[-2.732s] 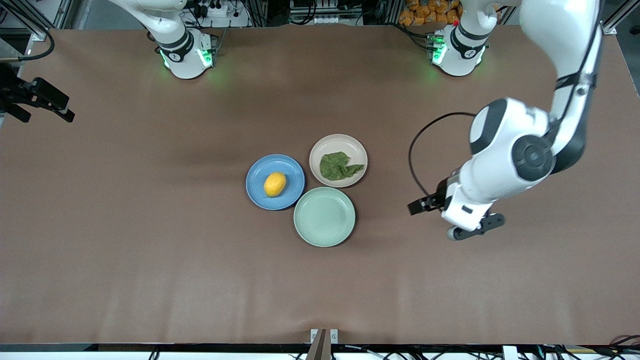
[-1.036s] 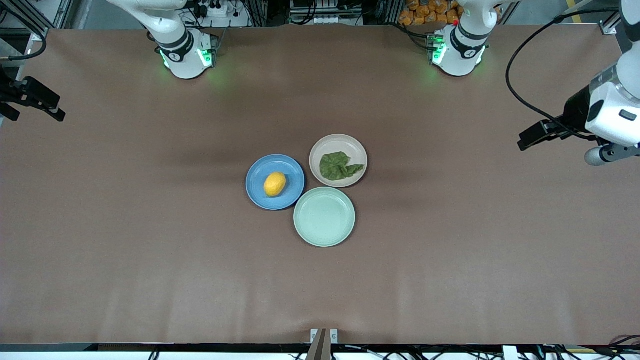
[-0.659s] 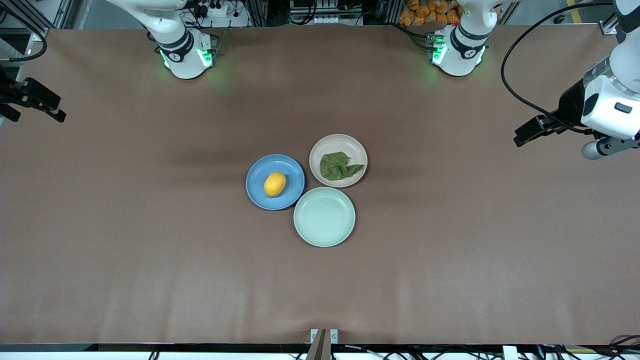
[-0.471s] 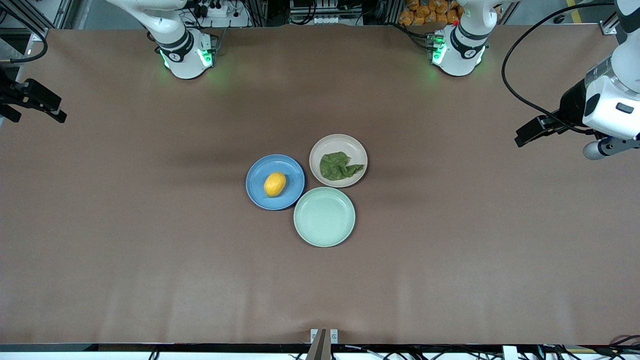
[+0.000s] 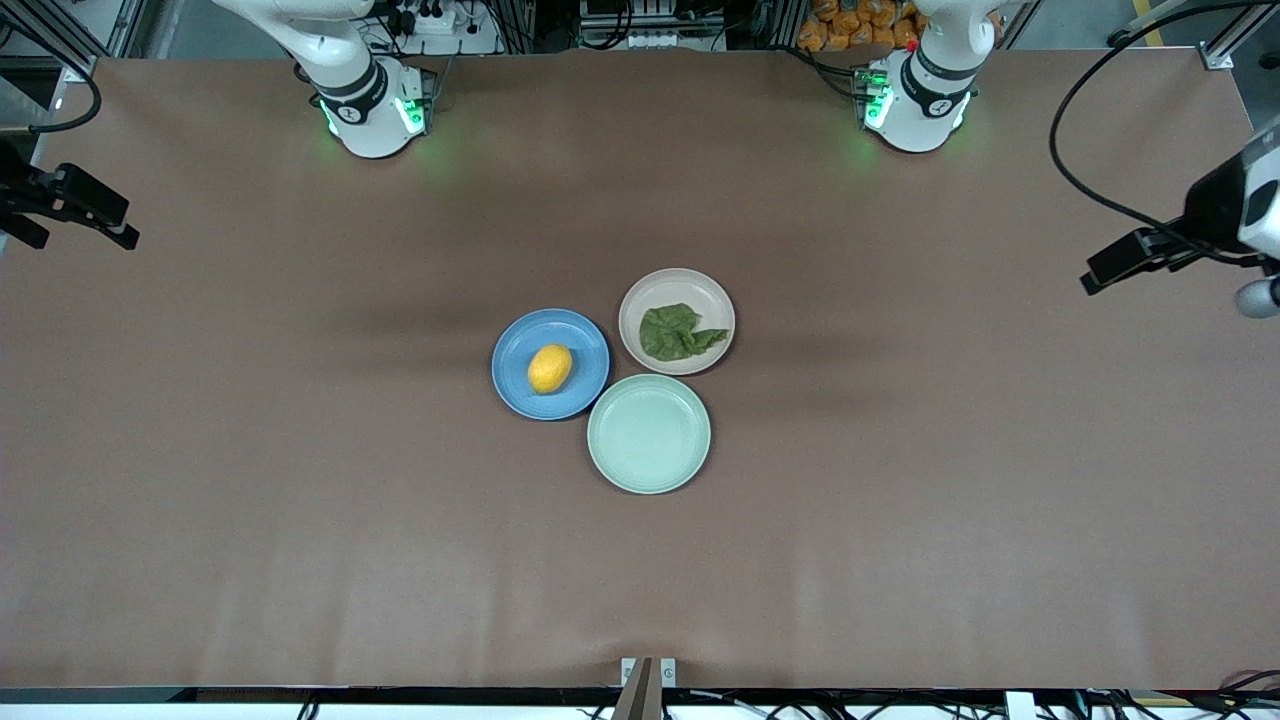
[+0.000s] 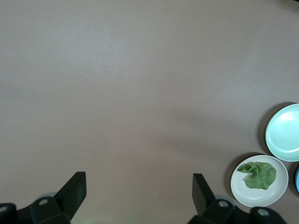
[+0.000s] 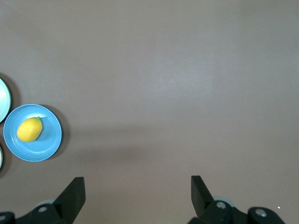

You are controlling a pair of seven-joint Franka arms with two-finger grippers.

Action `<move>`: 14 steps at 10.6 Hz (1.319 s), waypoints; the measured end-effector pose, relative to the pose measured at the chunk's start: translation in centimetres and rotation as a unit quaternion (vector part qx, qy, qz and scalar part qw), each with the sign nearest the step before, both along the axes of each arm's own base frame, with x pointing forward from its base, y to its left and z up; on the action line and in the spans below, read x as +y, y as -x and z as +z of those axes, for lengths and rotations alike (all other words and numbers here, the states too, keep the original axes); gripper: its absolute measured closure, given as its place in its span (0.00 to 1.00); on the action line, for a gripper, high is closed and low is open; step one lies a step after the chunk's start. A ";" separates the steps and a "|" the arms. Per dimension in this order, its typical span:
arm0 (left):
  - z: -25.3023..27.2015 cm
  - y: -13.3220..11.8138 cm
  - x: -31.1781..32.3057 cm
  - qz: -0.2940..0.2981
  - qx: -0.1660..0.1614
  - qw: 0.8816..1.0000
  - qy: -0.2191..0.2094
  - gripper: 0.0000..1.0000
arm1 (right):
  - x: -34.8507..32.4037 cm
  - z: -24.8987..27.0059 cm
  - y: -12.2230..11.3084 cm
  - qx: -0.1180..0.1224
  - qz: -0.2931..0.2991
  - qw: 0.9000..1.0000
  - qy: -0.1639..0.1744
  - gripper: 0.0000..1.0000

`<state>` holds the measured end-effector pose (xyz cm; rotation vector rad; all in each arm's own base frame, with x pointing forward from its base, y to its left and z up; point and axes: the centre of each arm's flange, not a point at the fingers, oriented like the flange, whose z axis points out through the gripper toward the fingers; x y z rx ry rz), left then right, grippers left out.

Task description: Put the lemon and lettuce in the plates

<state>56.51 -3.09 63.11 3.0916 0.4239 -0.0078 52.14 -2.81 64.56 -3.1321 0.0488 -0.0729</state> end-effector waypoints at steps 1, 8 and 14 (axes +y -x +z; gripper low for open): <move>0.2 0.1 0.7 0.004 -0.002 1.000 -0.001 0.00 | 0.0 -0.1 0.0 0.001 0.000 1.000 0.000 0.00; -0.2 -0.5 2.2 -0.017 -0.001 1.000 0.017 0.00 | 0.0 -0.3 0.0 0.004 0.000 1.000 0.000 0.00; -0.3 -0.5 0.6 -0.021 0.001 1.000 0.018 0.00 | -0.3 -0.3 0.1 0.005 -0.002 1.000 -0.001 0.00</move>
